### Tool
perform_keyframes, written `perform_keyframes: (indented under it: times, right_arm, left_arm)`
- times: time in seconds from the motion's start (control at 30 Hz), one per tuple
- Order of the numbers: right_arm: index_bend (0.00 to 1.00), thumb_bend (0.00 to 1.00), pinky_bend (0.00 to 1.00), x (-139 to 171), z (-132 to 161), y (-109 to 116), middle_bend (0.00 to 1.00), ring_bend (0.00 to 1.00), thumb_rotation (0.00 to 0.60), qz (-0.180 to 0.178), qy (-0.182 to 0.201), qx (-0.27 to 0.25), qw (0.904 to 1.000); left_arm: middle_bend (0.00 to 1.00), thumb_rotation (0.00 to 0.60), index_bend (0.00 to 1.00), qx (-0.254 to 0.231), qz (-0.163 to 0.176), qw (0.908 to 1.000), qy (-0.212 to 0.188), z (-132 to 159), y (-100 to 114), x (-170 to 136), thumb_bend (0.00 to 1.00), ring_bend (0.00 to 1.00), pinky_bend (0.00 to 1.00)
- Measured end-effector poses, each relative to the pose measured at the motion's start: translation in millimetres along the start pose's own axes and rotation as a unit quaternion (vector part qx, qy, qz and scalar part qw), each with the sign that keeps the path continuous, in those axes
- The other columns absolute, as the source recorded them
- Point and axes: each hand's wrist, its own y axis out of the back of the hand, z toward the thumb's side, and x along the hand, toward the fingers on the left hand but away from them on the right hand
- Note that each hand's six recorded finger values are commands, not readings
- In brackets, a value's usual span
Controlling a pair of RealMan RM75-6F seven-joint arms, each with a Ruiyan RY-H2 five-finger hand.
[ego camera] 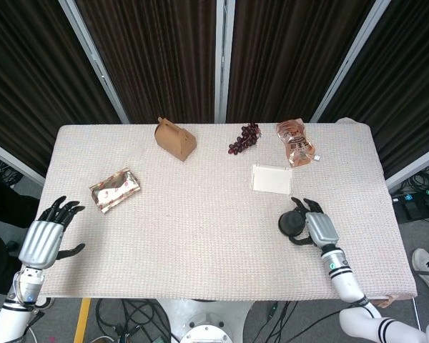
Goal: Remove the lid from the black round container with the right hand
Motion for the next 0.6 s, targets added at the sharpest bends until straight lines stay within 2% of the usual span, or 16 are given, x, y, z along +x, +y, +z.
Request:
perform_keyframes:
  times: [0.33,0.5,0.6]
  right_arm:
    - [0.07,0.11,0.0,0,2,6,0.44,0.04,0.6,-0.021,0.005,-0.006,0.9998]
    - [0.25,0.12,0.0,1,5,15,0.46,0.07,0.6,-0.043,0.017,-0.016,0.9988]
    - [0.4,0.13,0.0,3,10,28,0.47,0.08,0.6,-0.065,0.029,-0.023,0.9972]
  left_arm:
    - [0.17,0.6,0.22,0.0,0.0,1.0,0.0,0,0,0,0.02,0.08,0.26]
    - [0.17,0.6,0.22,0.0,0.0,1.0,0.0,0,0,0,0.02,0.08,0.26]
    - [0.17,0.6,0.22,0.0,0.0,1.0,0.0,0,0,0,0.02,0.08,0.26]
